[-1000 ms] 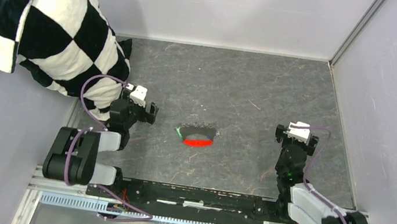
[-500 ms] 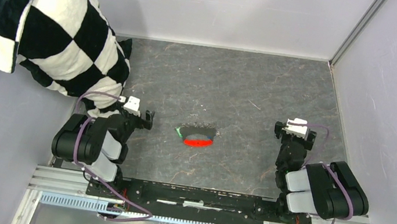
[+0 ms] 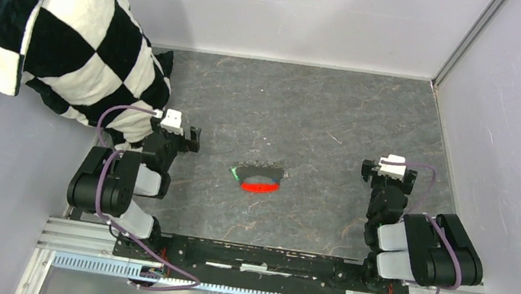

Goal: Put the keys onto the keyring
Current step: Reset both arms

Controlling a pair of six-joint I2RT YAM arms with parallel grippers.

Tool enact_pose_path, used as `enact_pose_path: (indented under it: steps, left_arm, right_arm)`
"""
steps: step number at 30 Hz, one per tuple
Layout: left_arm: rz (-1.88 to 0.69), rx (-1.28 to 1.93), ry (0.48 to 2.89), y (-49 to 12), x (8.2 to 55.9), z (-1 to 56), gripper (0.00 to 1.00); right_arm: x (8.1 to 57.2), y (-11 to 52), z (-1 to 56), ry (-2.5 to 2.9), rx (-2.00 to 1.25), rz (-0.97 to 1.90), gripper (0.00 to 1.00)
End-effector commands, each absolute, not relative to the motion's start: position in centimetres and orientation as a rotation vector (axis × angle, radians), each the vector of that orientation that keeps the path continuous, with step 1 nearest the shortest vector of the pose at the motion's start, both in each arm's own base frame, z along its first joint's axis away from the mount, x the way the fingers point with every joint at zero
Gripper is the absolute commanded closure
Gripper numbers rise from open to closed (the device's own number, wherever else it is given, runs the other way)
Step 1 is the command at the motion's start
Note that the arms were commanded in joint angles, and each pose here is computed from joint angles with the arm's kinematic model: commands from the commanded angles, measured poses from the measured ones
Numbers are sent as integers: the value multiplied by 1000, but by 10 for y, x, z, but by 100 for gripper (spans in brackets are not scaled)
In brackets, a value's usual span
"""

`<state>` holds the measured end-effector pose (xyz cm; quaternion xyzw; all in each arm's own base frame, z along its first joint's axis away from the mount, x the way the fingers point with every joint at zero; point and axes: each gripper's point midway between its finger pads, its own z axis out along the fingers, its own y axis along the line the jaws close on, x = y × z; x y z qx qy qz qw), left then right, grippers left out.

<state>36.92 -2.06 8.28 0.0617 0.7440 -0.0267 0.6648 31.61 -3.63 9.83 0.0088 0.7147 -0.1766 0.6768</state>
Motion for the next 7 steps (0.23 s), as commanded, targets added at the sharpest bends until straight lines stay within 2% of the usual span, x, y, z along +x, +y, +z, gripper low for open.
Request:
enact_pose_path:
  steps: [1,7]
  left_arm:
    - [-65,91,1657,-17,373,91,0]
    - [-75,98,1660,-19,375,91,0]
  right_arm:
    - [294,-37,82,1640,6,-386,2]
    - [295,-37,82,1639,6,-386,2]
